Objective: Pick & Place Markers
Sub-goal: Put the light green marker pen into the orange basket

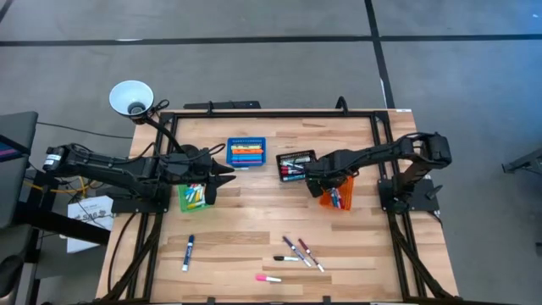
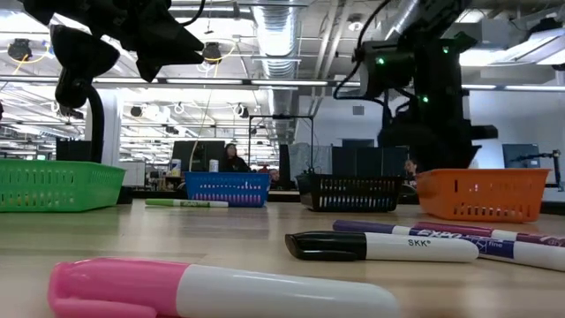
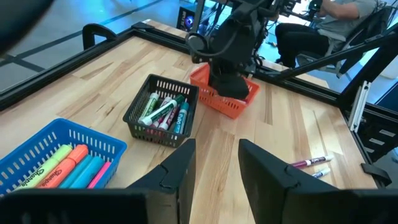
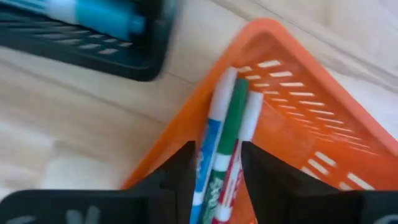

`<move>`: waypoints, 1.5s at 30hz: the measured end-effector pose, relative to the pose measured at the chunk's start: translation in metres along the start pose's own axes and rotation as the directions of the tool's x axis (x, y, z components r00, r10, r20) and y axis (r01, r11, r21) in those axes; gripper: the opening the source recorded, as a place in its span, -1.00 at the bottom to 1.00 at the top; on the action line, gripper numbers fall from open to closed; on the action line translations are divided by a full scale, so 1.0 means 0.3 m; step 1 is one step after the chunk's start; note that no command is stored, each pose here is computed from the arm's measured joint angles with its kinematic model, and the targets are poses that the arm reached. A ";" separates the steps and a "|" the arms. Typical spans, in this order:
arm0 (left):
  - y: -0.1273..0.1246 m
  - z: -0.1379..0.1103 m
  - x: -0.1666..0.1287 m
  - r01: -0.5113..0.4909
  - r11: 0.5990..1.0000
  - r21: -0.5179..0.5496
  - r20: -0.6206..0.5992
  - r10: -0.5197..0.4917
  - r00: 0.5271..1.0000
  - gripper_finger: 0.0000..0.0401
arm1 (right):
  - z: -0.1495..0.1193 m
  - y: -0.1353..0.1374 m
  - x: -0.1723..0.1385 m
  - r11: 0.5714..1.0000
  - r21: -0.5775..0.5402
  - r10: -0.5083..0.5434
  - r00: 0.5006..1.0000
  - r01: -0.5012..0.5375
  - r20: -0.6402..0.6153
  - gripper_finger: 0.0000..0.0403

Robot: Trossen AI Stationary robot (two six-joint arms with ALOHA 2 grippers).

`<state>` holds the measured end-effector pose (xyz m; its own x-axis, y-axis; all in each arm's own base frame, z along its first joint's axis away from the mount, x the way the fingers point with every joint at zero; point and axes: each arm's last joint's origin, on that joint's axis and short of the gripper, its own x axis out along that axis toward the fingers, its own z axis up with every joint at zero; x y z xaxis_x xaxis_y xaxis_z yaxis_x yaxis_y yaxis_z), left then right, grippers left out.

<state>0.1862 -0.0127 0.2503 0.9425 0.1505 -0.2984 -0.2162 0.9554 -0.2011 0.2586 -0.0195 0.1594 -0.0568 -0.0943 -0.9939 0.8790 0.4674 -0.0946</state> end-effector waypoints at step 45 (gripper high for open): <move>0.238 -0.093 0.160 -0.141 0.961 0.238 -0.718 0.272 0.640 -0.41 | -0.137 0.053 -0.438 0.707 -0.691 0.686 0.378 -0.148 0.621 -0.46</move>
<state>0.2088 0.0558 0.1955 0.3617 0.1735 -0.9160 -0.2803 0.9573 0.0706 0.2607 0.0364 0.2863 0.8759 -0.2610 -0.4058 0.3027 0.9522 0.0410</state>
